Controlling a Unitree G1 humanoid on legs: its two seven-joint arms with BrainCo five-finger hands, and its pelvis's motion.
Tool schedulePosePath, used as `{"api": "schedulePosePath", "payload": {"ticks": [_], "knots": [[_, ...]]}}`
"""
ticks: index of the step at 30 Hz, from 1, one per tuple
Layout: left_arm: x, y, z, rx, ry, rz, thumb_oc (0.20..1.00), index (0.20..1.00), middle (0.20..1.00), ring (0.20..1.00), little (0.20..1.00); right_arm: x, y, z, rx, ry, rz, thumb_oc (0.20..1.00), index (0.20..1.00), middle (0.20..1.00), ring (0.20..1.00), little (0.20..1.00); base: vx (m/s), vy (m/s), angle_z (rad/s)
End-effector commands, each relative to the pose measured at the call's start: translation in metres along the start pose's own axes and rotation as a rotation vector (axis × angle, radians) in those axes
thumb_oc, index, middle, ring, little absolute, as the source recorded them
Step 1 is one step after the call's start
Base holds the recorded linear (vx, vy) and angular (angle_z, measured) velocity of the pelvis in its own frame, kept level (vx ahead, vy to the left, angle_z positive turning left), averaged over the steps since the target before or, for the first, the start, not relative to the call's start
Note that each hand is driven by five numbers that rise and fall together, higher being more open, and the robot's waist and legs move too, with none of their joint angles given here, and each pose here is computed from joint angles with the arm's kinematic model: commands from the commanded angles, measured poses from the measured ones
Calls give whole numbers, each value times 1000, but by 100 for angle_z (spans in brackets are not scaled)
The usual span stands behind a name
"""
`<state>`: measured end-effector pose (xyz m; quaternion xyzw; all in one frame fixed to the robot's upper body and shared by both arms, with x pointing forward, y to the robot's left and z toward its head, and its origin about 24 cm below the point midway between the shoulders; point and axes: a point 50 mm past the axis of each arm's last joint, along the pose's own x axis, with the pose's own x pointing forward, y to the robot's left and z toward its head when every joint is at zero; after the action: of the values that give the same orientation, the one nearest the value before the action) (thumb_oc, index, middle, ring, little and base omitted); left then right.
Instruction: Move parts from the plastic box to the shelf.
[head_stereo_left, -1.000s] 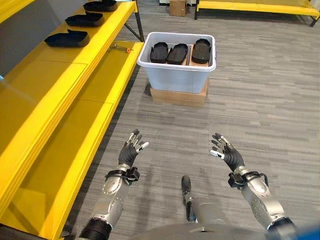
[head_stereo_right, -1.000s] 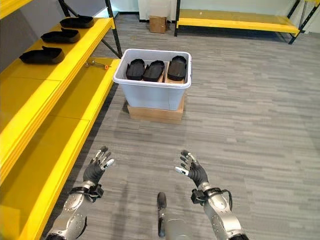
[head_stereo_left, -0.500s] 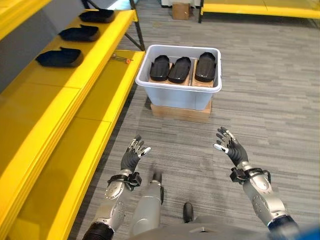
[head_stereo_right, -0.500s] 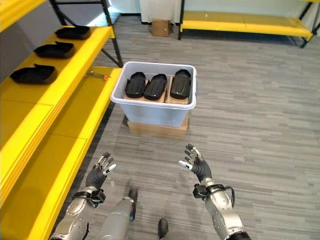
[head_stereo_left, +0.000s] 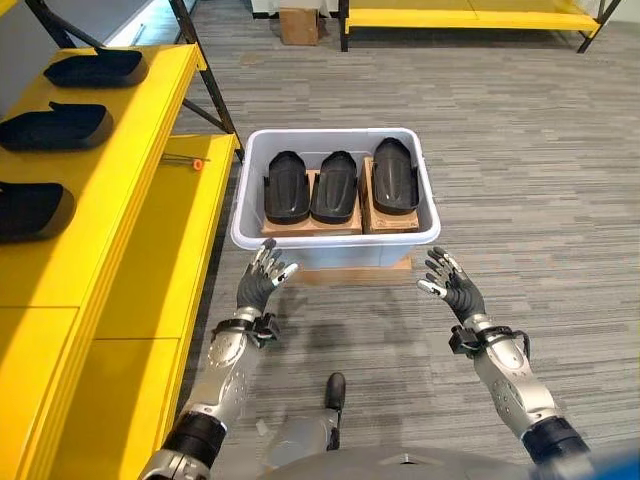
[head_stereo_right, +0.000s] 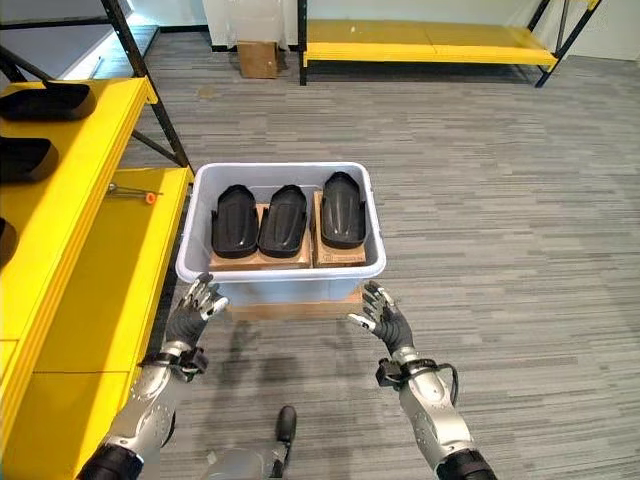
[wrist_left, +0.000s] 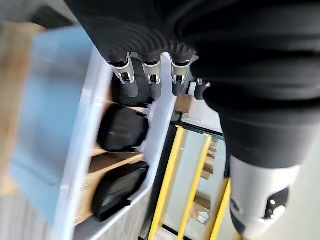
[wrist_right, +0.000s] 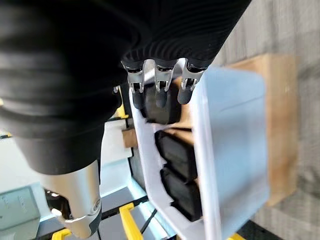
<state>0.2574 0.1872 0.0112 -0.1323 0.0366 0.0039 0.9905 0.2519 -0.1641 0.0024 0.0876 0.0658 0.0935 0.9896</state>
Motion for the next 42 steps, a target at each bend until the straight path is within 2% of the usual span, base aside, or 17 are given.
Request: {"api": "schedulePosePath", "payload": {"ticks": [1, 11, 31, 42], "knots": [[-4, 4, 12, 23, -87, 25, 1000, 1000, 1000, 1000, 1000, 6, 6, 15, -12, -79, 25, 1000, 1000, 1000, 1000, 1000, 81, 145, 9], [-5, 3, 9, 30, -76, 15, 1000, 1000, 1000, 1000, 1000, 4, 14, 12, 2, -77, 40, 1000, 1000, 1000, 1000, 1000, 120, 95, -2], [-10, 1, -2, -11, -47, 27, 1000, 1000, 1000, 1000, 1000, -1, -6, 17, -50, -100, -31, 1000, 1000, 1000, 1000, 1000, 97, -92, 16], [-17, 0, -7, -98, -33, 33, 1000, 1000, 1000, 1000, 1000, -5, -10, 27, -41, -154, -59, 1000, 1000, 1000, 1000, 1000, 19, -14, 19]]}}
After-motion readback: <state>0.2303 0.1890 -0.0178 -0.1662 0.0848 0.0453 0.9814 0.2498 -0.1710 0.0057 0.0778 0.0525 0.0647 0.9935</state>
